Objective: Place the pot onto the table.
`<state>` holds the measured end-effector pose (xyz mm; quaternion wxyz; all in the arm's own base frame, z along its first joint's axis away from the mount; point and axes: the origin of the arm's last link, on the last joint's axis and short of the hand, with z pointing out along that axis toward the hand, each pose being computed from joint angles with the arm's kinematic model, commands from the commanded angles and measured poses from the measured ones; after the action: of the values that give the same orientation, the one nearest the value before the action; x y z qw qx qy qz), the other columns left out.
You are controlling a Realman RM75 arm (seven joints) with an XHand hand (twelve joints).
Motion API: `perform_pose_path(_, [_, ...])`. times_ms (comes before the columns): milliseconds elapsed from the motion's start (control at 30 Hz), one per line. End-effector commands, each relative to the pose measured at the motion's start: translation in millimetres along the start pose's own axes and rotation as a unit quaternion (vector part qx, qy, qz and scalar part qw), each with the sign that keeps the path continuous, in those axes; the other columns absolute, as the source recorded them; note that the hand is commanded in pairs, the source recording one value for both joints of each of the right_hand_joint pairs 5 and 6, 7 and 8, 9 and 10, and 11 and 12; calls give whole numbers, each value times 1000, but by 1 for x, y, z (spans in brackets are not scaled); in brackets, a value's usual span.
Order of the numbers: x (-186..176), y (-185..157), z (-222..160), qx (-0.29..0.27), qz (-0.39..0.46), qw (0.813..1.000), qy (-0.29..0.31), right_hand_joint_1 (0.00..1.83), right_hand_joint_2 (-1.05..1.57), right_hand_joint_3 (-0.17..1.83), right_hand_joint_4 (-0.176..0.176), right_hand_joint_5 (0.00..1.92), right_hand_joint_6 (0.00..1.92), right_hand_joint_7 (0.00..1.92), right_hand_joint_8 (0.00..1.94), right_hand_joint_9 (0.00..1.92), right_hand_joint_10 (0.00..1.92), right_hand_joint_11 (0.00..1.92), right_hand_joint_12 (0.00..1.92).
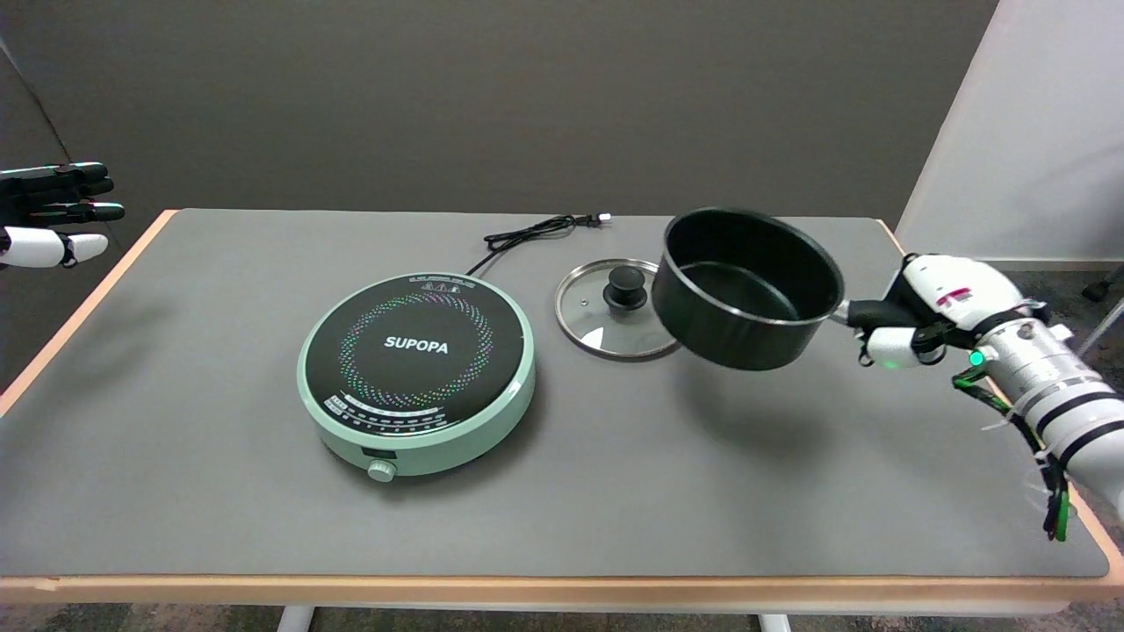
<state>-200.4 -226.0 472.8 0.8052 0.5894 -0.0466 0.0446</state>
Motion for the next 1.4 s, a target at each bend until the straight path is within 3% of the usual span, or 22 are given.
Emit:
perform_pose_path(33, [-9,-48,9,87,-31,995,-24,847,1355,1053,-95,1738,1738,1738,1738,1738,1738,1738,1738])
perform_pose_path(367, [19,-45,23,117,-32,992,-20,842,1373,1088,-94,1736,1736,1736,1736,1736,1736,1736,1736])
perform_pose_path(567, [29,-36,20,146,-3,988,-56,846,1341,1112,-93,1723,1723,1723,1723,1723,1723,1723,1723])
perform_pose_path(833, [15,-36,-3,238,27,967,-90,848,1332,1122,-92,1725,1725,1725,1725,1725,1725,1725,1725])
perform_pose_path(1400, [-11,-50,-10,294,-106,948,-68,872,1350,1004,-106,1595,1595,1595,1595,1595,1595,1595,1595])
